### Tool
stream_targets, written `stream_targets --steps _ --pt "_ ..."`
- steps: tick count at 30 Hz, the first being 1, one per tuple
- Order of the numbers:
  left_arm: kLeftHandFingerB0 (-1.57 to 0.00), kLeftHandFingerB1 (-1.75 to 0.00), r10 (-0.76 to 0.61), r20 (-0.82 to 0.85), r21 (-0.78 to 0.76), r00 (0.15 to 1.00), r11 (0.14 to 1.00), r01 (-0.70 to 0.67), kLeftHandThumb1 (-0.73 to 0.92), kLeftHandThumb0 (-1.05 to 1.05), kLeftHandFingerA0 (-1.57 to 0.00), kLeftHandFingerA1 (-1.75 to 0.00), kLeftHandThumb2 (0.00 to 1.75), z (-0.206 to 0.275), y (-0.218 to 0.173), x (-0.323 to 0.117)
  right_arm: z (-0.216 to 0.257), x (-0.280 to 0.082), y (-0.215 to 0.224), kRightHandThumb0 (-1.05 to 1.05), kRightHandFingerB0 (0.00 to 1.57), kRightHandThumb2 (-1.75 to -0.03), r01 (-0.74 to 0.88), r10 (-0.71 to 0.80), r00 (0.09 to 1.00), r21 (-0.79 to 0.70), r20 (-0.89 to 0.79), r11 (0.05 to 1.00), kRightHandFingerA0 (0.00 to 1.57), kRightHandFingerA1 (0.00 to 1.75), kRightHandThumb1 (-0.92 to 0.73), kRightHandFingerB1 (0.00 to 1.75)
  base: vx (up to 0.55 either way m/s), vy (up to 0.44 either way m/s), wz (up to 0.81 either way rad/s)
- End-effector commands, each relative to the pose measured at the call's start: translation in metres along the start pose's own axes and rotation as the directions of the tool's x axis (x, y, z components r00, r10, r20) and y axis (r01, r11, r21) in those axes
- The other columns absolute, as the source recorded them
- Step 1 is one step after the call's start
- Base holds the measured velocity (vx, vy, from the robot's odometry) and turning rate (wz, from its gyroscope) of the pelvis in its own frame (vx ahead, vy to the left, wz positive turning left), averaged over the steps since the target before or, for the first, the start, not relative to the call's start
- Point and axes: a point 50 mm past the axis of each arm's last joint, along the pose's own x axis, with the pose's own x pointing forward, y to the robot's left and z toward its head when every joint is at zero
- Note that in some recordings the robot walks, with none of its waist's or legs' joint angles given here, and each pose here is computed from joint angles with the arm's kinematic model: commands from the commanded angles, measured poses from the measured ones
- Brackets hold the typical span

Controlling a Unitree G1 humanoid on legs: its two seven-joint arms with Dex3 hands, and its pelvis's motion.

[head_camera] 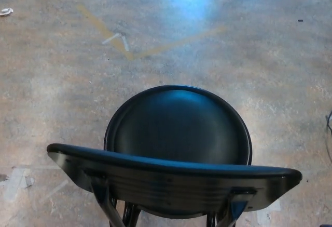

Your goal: Use the right hand to rotate the back of the chair to its left.

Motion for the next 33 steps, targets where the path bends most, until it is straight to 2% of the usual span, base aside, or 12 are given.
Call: stream_targets --steps 1,33 --pt "-0.51 -0.41 0.009 -0.023 0.017 1.000 1.000 -0.009 0.74 -0.46 -0.57 -0.48 0.62 -0.0064 0.0015 -0.0003 0.0017 -0.0015 -0.0051 -1.05 0.00 -0.82 0.044 -0.044 0.997 0.003 0.059 0.999 0.00 1.10 -0.90 0.73 0.00 0.000 0.00" --pt "-0.51 -0.41 0.007 -0.032 0.019 0.999 1.000 -0.006 0.74 -0.46 -0.57 -0.48 0.62 -0.0105 0.0006 -0.0006 -0.0015 -0.0031 -0.0040 -1.05 0.00 -0.82 0.042 -0.041 0.998 -0.002 0.056 0.999 0.00 1.10 -0.90 0.73 0.00 0.000 0.00"
